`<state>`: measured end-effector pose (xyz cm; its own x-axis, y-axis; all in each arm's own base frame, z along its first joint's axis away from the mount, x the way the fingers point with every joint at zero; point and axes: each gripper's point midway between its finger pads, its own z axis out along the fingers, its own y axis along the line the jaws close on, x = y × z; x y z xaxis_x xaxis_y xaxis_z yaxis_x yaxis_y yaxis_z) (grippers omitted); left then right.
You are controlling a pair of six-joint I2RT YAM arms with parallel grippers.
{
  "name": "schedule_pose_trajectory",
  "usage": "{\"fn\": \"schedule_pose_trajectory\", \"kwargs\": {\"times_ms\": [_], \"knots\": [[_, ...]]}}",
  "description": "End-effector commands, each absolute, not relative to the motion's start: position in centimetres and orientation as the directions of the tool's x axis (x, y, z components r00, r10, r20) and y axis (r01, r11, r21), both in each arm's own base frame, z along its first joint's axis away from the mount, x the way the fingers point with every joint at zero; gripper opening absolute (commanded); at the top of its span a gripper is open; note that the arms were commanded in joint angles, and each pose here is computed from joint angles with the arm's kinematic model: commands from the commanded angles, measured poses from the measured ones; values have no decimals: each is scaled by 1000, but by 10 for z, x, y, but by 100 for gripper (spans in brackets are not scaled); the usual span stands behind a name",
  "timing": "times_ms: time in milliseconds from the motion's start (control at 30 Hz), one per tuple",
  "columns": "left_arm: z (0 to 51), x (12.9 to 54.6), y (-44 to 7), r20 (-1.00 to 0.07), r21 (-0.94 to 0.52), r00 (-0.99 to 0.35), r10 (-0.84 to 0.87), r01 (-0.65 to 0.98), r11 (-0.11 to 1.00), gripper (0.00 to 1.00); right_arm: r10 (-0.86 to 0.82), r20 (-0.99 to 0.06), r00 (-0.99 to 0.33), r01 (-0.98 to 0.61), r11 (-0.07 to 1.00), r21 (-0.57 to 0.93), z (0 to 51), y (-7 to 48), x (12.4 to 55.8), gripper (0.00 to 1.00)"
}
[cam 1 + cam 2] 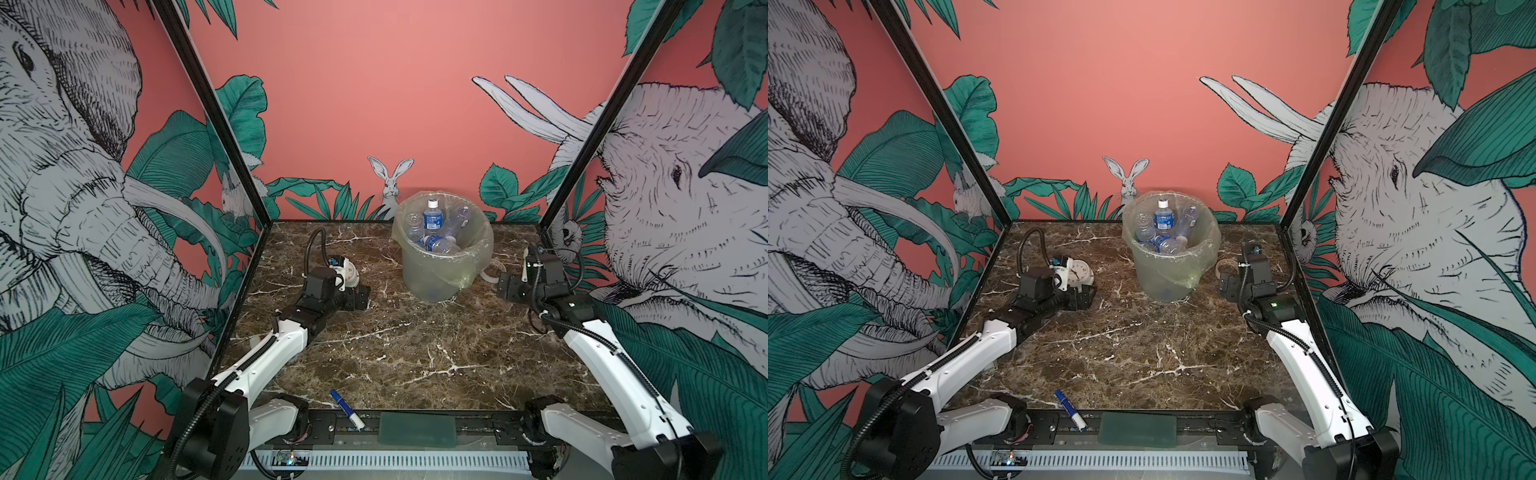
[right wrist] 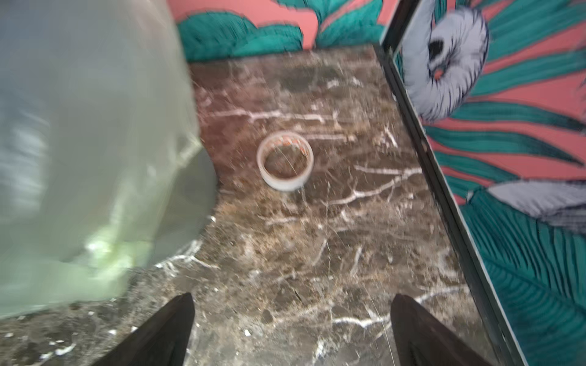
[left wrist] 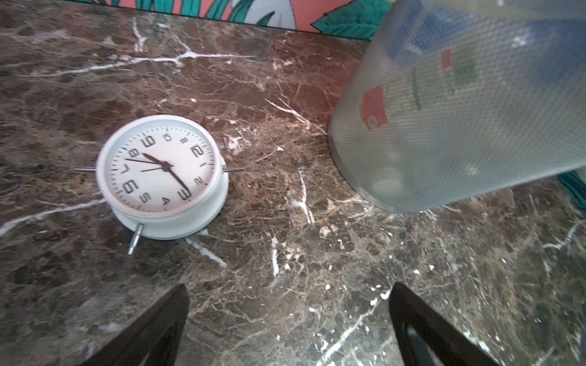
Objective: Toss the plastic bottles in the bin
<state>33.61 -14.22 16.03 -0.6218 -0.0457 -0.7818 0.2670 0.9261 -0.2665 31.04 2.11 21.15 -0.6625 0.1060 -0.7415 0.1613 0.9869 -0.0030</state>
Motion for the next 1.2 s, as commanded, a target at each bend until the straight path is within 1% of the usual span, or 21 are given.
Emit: {"fn": "schedule_pose_trajectory", "kwargs": {"times_ms": [0,167,267,333,433,533,667,733,800,867,933,1000,1067,1133,1167], "knots": [[175,354,-118,-826,-197,-560,-69,173,965,100,144,-753,-642,236,972,-15,199,6,312,99],[178,361,-91,-882,-51,-472,9,114,992,100,138,-775,-617,348,931,-111,178,-26,313,100],[175,366,-76,-891,-1,-453,39,88,996,99,132,-789,-600,385,912,-139,164,-40,320,100],[172,369,-69,-896,21,-440,59,91,996,100,86,-808,-583,374,911,-172,158,-42,328,100],[167,372,-60,-919,57,-380,101,124,991,100,25,-839,-543,361,909,-207,157,-44,338,100],[162,373,-46,-934,78,-339,111,110,991,100,-45,-863,-503,347,904,-249,152,-45,346,100],[148,383,-27,-939,80,-327,102,78,994,99,-113,-887,-448,304,914,-270,139,-40,355,100],[139,385,-20,-923,102,-364,127,87,991,100,-135,-889,-438,289,915,-282,133,-38,361,100],[137,386,-10,-936,135,-321,143,49,990,100,-152,-886,-439,268,919,-290,127,-35,366,100],[129,387,-1,-943,92,-316,101,44,995,100,-154,-888,-433,253,925,-284,120,-32,370,100],[125,388,6,-957,48,-284,56,34,998,100,-162,-895,-415,238,930,-278,117,-29,375,100],[115,391,11,-956,4,-291,17,45,999,100,-155,-907,-391,230,938,-259,120,-27,377,100],[115,393,8,-963,-1,-269,18,72,997,100,-130,-923,-363,214,952,-218,122,-25,379,100],[114,391,7,-957,-1,-289,23,82,997,100,-115,-936,-333,196,962,-188,120,-21,378,100],[115,391,5,-960,-1,-278,25,93,996,100,-107,-941,-323,191,966,-175,116,-20,377,100]]}}
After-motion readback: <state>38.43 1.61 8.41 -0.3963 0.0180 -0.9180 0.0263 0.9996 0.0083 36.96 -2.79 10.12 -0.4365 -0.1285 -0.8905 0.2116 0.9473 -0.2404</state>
